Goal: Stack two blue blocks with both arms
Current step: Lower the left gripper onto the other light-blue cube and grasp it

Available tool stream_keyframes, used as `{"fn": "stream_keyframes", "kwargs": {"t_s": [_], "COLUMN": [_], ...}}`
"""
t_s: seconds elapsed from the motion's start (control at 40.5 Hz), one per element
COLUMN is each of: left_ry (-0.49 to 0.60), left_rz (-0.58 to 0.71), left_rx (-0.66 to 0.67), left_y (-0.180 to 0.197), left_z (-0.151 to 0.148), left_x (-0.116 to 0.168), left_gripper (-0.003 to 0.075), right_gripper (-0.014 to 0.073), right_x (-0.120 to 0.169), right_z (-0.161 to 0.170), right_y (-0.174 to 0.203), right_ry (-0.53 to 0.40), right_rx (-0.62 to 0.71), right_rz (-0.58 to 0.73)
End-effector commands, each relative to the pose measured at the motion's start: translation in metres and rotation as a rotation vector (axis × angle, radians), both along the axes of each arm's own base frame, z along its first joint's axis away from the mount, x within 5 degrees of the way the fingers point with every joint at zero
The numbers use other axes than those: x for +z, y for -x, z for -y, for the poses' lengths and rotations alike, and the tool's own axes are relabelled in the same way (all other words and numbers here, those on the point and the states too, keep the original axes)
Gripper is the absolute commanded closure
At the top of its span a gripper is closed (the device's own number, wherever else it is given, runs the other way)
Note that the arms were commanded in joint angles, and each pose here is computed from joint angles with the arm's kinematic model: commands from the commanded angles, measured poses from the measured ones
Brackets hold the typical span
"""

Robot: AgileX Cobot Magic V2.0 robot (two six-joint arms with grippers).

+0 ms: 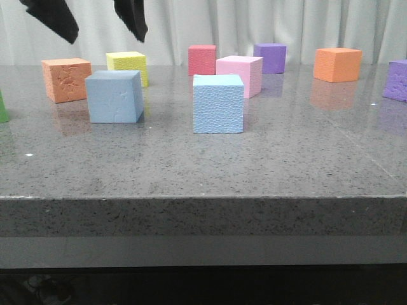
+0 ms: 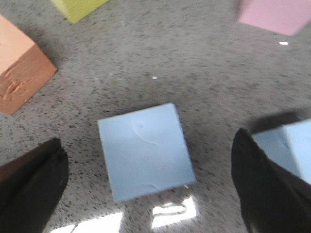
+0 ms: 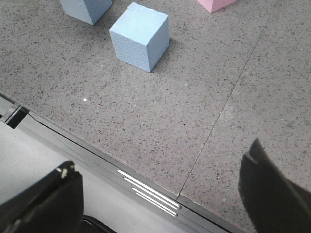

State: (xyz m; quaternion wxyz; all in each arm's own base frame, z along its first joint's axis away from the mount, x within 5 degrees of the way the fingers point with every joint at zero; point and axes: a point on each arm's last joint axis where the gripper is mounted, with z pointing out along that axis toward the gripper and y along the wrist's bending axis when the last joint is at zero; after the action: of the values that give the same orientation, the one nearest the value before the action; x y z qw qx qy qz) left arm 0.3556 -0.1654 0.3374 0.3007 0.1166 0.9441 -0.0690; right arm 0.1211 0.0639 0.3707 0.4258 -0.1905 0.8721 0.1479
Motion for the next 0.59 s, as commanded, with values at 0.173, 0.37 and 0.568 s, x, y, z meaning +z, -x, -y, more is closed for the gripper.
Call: {"fn": "stream_keyframes", "kwargs": {"t_s": [0.173, 0.37, 0.568], "left_ry": [0.047, 0.039, 0.027], "left_rz": [0.01, -0.07, -0.093], "left_rx": [0.043, 0.047, 0.049], "left_y": [-0.019, -0.025, -0.026], "left_z": [0.012, 0.017, 0.018], "left_x": [-0.001, -0.023, -0.029], "left_gripper": [0.0067, 0.0067, 0.0129], "right_gripper": [-0.0059, -0.0059, -0.0059], "right_x": [0.012, 0.012, 0.012], "right_z": [-0.001, -0.001, -0.001], "right_y": [-0.001, -0.001, -0.001], "right_ry": [-0.044, -0.044, -0.044], "right_rx": [-0.005, -0.005, -0.005], "right_rz": [0.077, 0.077, 0.077]}}
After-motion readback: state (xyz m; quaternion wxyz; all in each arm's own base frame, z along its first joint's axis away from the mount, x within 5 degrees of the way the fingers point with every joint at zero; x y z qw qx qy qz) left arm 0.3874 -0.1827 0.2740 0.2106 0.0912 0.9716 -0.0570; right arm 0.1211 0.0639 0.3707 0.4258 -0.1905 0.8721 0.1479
